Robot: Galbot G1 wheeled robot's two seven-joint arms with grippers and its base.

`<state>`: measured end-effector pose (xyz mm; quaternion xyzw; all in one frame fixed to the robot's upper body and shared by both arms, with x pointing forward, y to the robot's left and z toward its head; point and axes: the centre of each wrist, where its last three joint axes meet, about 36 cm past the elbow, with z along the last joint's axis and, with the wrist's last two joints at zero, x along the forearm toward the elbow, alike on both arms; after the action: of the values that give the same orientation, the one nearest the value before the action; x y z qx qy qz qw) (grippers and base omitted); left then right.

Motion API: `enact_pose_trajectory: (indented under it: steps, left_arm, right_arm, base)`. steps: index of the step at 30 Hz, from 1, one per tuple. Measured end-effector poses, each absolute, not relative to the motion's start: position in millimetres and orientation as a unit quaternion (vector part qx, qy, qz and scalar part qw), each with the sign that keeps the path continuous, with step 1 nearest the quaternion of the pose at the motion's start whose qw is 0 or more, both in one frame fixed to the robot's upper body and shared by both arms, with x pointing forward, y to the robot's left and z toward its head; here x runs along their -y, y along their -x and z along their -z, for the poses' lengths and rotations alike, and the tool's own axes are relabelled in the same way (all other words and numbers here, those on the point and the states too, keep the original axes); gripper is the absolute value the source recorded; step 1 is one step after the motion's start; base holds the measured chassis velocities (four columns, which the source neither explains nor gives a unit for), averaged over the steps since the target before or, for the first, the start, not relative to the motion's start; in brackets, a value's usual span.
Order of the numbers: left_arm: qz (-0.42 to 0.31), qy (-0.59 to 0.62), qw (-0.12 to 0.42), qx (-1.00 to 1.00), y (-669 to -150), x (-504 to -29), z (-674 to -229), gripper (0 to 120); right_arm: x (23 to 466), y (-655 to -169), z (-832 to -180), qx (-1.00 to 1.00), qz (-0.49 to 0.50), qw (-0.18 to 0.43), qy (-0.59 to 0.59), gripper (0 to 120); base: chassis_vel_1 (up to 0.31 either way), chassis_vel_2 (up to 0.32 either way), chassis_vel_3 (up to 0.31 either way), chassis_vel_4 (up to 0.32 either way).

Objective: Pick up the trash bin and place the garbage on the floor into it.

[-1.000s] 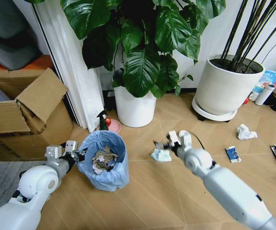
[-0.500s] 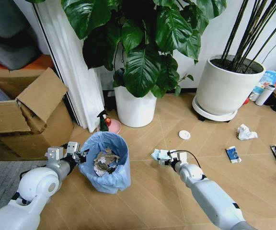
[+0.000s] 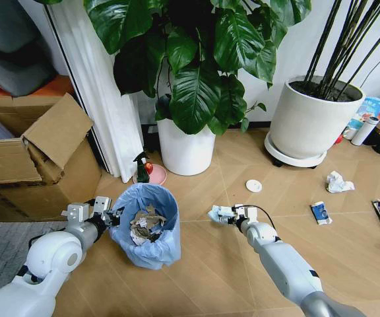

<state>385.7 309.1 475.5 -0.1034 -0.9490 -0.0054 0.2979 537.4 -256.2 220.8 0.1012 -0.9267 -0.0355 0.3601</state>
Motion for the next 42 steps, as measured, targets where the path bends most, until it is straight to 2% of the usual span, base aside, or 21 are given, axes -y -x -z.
enact_pose_trajectory:
  steps: [32,34,36,38,40,42]
  left_arm:
    - [0.006,0.099,0.301,0.948,-388,-311,-471,0]
    - [0.006,0.099,0.301,0.948,-388,-311,-471,0]
    - [0.006,0.098,0.301,0.949,-389,-311,-471,0]
    - [0.006,0.098,0.301,0.949,-389,-311,-471,0]
    - [0.006,0.098,0.301,0.949,-389,-311,-471,0]
    - [0.005,0.098,0.301,0.949,-389,-311,-471,0]
  right_arm:
    - [258,-550,-194,0.916,0.06,0.385,-0.092,100]
    - [257,-550,-193,0.916,0.061,0.385,-0.092,94]
    - [257,-550,-192,0.916,0.063,0.386,-0.093,84]
    - [256,-551,-192,0.916,0.064,0.386,-0.092,80]
    - [256,-552,-192,0.916,0.065,0.386,-0.092,68]
    - [257,-552,-191,0.916,0.065,0.386,-0.091,65]
  base:
    - [0.0,0.0,0.0,0.0]
    - [0.0,0.0,0.0,0.0]
    - [0.0,0.0,0.0,0.0]
    - [0.0,0.0,0.0,0.0]
    - [0.0,0.0,0.0,0.0]
    - [0.0,0.0,0.0,0.0]
